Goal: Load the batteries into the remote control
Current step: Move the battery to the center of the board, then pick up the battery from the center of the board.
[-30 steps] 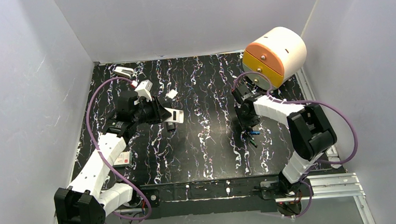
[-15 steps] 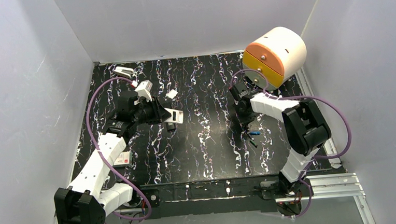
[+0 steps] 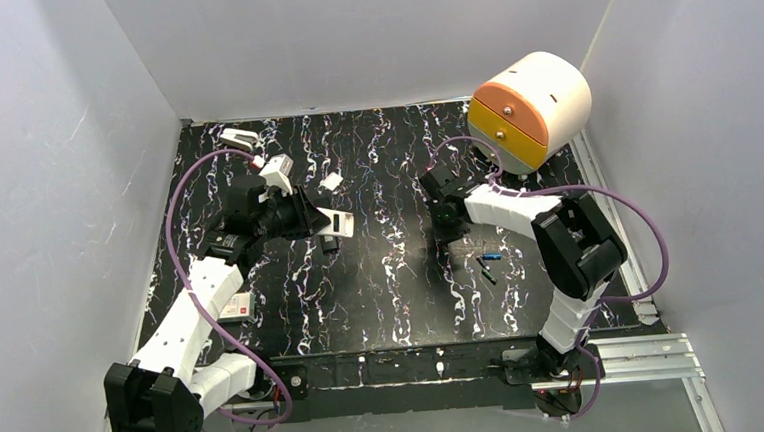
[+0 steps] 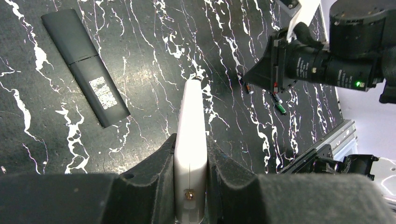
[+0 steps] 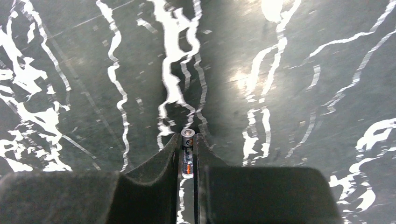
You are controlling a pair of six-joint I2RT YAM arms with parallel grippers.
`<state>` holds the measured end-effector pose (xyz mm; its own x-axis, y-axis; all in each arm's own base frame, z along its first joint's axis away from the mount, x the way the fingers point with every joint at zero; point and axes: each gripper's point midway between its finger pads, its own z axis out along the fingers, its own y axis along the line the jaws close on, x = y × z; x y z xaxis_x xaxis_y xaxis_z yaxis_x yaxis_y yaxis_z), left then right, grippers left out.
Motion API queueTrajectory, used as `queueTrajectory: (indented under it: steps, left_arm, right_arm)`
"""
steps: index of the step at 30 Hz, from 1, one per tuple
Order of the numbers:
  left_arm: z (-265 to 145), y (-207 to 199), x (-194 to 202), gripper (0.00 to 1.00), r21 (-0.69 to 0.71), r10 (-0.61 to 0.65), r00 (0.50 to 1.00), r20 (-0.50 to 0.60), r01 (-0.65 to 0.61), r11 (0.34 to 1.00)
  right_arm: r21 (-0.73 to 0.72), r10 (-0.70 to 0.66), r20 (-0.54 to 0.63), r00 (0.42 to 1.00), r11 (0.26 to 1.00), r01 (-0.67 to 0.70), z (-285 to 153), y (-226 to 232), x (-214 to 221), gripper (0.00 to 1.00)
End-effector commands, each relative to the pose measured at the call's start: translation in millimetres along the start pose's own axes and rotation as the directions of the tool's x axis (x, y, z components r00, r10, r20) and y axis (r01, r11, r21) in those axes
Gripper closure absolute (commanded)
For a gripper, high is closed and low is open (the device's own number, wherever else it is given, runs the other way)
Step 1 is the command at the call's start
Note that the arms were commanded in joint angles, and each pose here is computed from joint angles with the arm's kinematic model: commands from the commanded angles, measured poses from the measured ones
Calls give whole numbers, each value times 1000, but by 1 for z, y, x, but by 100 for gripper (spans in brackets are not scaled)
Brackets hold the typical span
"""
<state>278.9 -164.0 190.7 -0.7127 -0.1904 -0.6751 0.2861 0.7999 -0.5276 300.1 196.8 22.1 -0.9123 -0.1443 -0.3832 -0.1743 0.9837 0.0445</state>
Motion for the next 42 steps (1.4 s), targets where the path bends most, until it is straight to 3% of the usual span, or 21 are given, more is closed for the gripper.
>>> queueTrajectory:
  steps: [1, 8, 13, 18, 26, 30, 35, 37, 42]
  left_arm:
    - [-7, -5, -6, 100, 10, 9, 1000, 29, -10, 1000]
    - [-6, -5, -5, 100, 12, 7, 999, 32, -7, 1000]
    - [-6, -5, -5, 100, 12, 5, 1000, 30, -6, 1000]
    - [-6, -4, -4, 100, 12, 5, 1000, 29, -5, 1000]
    - [-5, -6, -4, 100, 22, 2, 1000, 26, -2, 1000]
    - [-2, -13, -8, 100, 56, -29, 999, 31, 27, 998]
    - [11, -42, -28, 100, 217, -166, 984, 56, 151, 965]
    - [15, -50, -32, 100, 267, -227, 973, 48, 207, 941]
    - [8, -73, -52, 100, 390, -237, 967, 97, 182, 903]
  right_arm:
    - [69, 85, 21, 996, 994, -86, 3, 2, -1, 80]
    - [106, 57, -3, 998, 993, -56, 2, -3, 7, 66]
    - [133, 24, -48, 999, 991, -18, 2, 1, 20, 64]
    - [127, 37, -62, 997, 991, -29, 4, 6, 29, 68]
    - [129, 61, -57, 997, 990, -53, 9, 8, 28, 83]
    - [54, 70, 24, 997, 996, -71, -2, 25, 4, 86]
    - [-84, 112, 188, 976, 992, -97, -45, 53, -49, 88]
    - [-151, 145, 265, 953, 983, -107, -71, 63, -73, 88]
    - [-335, 236, 469, 851, 939, -76, -148, 84, -126, 89]
